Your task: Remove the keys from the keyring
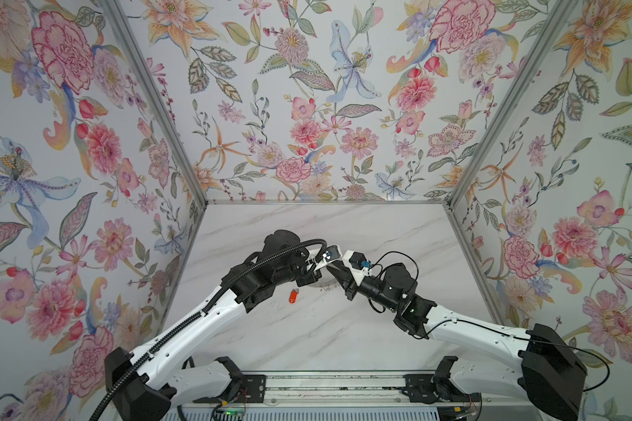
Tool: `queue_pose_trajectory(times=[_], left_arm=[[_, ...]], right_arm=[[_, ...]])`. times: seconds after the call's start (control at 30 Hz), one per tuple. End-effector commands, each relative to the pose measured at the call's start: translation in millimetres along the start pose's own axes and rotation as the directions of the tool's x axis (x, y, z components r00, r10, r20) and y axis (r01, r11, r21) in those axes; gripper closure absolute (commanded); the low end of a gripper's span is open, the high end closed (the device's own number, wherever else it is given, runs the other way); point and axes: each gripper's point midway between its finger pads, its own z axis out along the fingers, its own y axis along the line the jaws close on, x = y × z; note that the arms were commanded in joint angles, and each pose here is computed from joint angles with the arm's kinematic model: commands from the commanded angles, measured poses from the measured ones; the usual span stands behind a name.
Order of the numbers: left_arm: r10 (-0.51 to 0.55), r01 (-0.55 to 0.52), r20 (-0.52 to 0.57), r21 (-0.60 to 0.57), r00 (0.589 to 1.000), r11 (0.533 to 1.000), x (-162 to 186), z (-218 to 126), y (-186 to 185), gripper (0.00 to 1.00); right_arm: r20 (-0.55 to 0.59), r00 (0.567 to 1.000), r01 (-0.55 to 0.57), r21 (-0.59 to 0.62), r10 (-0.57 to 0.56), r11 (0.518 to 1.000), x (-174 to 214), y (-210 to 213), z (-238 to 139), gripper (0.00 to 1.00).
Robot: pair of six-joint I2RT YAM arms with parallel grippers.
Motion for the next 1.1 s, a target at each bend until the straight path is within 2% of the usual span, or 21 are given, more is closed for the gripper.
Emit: queue_pose_trajectory(times=[0.0, 0.73, 1.07], left_arm=[[-0.013, 0.017, 0.094, -0.043, 0.995, 0.999, -26, -14, 15, 1.0], [-0.016, 0.023, 0.112, -0.063, 0.994, 0.998, -32, -19, 21, 1.0], [-0.009, 0.017, 0.106, -0.077, 0.994, 0.997, -31, -21, 23, 1.0]], right_arm=[[0.047, 0.999, 0.017, 0.021, -0.018, 1.0, -18, -4, 5, 0.8], [-0.023, 0.998, 0.063, 0.059, -0.062, 0.996, -4, -8, 12, 0.85], [-0.031, 0.996, 0.08, 0.077, -0.078, 0.994, -5, -11, 7, 0.96]])
